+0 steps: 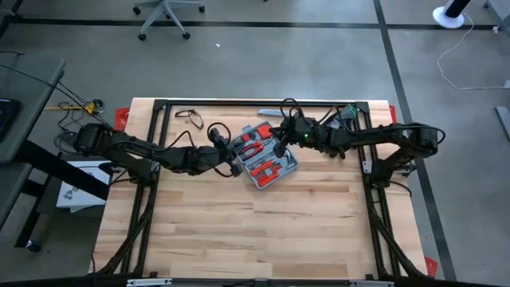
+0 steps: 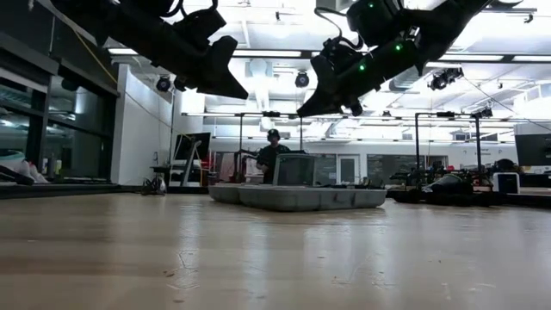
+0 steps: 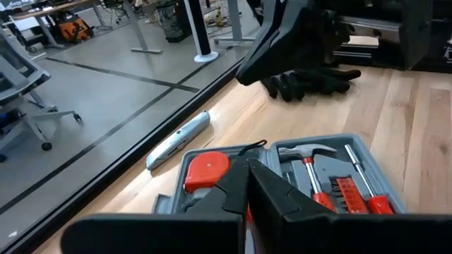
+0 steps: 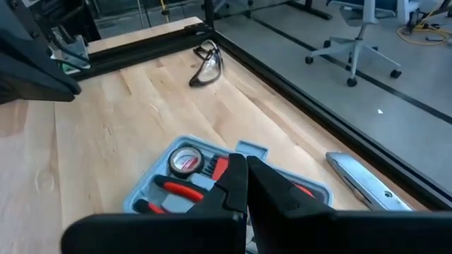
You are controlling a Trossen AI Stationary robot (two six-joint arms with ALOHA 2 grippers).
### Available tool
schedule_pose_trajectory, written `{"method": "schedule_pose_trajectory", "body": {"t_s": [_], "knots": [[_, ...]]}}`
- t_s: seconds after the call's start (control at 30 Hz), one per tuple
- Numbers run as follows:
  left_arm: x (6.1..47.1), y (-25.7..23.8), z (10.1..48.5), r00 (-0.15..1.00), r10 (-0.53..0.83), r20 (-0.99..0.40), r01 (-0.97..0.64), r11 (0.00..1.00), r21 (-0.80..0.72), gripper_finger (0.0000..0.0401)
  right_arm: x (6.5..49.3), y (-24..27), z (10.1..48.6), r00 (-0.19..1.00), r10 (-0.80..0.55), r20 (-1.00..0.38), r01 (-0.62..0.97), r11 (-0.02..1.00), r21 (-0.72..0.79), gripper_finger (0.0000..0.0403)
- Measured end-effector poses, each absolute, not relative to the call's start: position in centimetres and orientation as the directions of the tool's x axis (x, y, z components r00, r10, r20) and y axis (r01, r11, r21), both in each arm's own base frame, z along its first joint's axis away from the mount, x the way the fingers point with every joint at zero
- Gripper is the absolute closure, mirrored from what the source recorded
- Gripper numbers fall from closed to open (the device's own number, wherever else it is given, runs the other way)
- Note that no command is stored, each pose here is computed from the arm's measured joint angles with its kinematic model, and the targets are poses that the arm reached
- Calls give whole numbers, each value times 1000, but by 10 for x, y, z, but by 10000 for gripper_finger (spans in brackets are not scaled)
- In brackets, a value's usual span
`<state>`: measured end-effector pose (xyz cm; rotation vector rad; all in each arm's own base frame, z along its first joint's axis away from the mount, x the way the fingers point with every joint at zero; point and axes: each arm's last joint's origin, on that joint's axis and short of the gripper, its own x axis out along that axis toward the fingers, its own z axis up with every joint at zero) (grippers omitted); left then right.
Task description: Prefit tool cases
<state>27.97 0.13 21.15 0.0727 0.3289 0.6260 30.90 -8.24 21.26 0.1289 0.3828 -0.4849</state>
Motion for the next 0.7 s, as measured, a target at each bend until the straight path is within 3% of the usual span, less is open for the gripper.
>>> {"method": "schedule_pose_trajectory", "body": {"t_s": [0.17,0.3,0.4,0.7], "knots": [[280,1,211,760,586,-280,-567,809,155,401,308,-82,210,805,-426,-413,477,878,24,403],[286,-1,199,793,506,-339,-511,856,84,401,299,-71,192,707,-382,-595,455,890,-31,403],[291,-1,173,749,509,-425,-510,852,121,401,287,-55,168,632,-376,-678,450,890,-74,403],[303,23,124,657,543,-522,-576,809,116,401,259,-48,129,620,-370,-692,549,835,45,403]]}}
